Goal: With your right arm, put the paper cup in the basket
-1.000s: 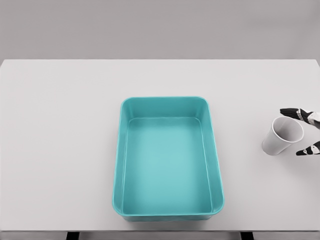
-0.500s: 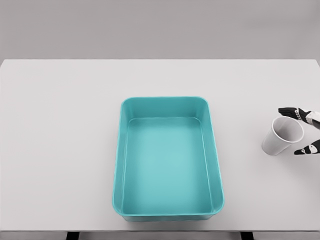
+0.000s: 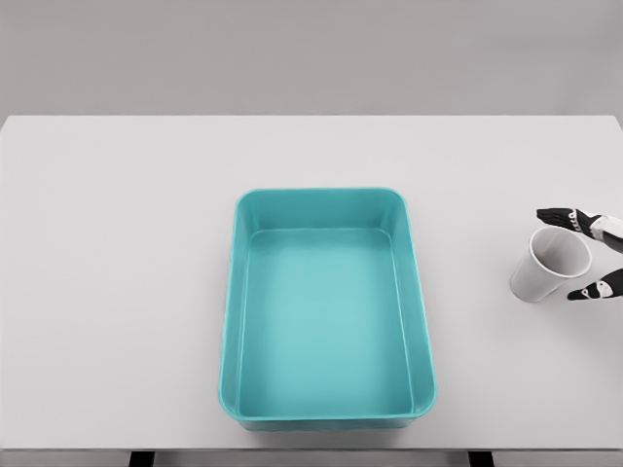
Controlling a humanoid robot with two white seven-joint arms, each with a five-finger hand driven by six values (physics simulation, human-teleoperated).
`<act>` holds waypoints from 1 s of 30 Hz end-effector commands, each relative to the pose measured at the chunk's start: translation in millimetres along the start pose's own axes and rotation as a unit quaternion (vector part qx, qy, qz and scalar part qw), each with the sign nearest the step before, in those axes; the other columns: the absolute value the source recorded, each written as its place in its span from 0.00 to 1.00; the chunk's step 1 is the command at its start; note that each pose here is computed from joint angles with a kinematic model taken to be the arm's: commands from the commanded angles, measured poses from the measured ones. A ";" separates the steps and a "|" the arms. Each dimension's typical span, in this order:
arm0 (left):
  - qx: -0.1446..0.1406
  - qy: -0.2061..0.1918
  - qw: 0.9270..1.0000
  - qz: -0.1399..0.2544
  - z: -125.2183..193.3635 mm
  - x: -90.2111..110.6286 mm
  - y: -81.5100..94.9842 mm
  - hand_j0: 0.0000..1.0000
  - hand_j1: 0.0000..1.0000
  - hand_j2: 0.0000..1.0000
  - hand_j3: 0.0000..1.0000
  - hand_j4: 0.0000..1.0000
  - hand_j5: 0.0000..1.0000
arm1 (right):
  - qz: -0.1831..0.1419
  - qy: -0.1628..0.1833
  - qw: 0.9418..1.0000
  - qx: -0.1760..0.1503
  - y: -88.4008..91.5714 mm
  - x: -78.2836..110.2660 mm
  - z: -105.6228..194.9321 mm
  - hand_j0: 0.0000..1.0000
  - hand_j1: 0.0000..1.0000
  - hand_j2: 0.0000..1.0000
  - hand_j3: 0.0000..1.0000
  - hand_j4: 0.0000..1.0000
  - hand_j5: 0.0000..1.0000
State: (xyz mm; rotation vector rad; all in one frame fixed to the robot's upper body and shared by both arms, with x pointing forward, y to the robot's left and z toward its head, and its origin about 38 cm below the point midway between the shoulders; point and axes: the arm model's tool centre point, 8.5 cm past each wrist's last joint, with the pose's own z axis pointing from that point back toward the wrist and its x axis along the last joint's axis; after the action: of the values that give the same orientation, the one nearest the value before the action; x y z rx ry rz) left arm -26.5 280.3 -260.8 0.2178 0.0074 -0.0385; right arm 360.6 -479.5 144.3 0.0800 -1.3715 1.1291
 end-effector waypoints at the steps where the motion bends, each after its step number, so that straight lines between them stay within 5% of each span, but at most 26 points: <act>1: 0.000 0.000 1.000 0.000 0.0 0.0 0.1 1.00 1.00 1.00 1.00 1.00 1.00 | -0.001 -0.007 1.000 0.000 -0.1 3.8 -2.0 1.00 1.00 1.00 1.00 1.00 1.00; 30: 0.000 0.001 1.000 0.000 0.0 -0.2 0.1 1.00 1.00 1.00 1.00 1.00 1.00 | 0.000 -0.016 1.000 0.011 5.3 8.7 -7.5 1.00 1.00 1.00 1.00 1.00 1.00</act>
State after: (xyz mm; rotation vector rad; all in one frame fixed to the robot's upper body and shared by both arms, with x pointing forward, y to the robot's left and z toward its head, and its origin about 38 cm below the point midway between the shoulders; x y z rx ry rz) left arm -26.6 280.3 -260.8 0.2180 0.0075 -0.0388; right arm 360.6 -466.4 145.2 0.1134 -1.3843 1.1555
